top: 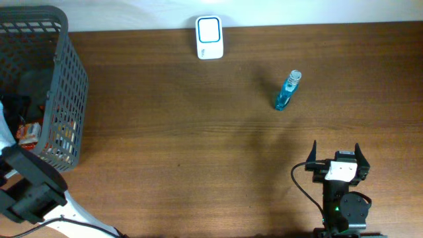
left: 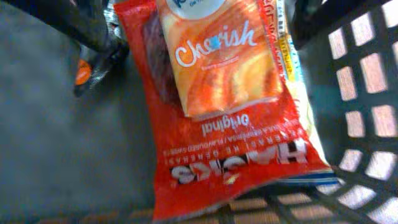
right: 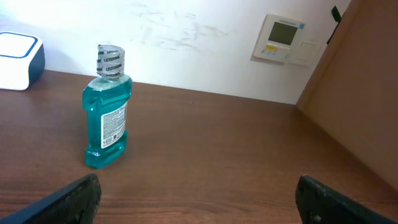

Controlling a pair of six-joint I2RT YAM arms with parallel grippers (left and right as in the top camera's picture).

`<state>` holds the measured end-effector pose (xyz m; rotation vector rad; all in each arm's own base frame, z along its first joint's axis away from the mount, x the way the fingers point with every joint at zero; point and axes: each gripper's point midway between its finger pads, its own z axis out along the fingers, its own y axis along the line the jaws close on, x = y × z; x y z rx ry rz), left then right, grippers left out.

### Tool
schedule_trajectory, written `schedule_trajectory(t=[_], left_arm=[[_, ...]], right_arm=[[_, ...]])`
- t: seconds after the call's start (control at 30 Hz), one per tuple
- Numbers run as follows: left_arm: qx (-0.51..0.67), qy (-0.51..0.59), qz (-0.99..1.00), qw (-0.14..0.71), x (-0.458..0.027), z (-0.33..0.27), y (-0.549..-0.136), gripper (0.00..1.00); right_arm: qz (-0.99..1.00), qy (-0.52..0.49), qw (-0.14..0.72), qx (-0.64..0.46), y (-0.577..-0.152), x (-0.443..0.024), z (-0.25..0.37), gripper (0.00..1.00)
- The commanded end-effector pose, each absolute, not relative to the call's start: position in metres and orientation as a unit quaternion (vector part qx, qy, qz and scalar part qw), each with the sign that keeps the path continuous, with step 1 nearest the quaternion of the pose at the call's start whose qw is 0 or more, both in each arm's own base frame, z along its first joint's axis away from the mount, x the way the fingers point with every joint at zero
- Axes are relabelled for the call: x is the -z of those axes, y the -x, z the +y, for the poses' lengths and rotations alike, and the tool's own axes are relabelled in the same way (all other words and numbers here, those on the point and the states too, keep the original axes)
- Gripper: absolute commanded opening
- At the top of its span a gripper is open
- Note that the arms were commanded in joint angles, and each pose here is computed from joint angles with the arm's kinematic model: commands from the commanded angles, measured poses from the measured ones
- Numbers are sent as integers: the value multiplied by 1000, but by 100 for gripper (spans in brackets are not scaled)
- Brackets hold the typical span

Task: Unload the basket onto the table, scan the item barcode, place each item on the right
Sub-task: 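Reach the left gripper into the basket and grasp the orange snack box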

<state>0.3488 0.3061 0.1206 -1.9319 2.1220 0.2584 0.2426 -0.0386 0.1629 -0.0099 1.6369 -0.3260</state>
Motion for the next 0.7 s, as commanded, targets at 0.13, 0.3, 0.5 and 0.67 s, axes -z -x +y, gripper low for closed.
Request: schedule_trajectory(t=[0.13,0.3,0.5,0.67], left_arm=[[-92,668,730,113,-83,302,-341,36],[-82,667,726,142,-115,305,-348,0],[173,532,731,391,-353,201,-398,0],[274,281,844,365,-381,-25,-423,0]], right_arm=[[729,3,670,144,-243,-160,-39,99],[729,3,670,144,-243,-160,-39,99],[729,3,670,144,-243,-160,-39,98],[729,3,670,144,-243,-160,-39,99]])
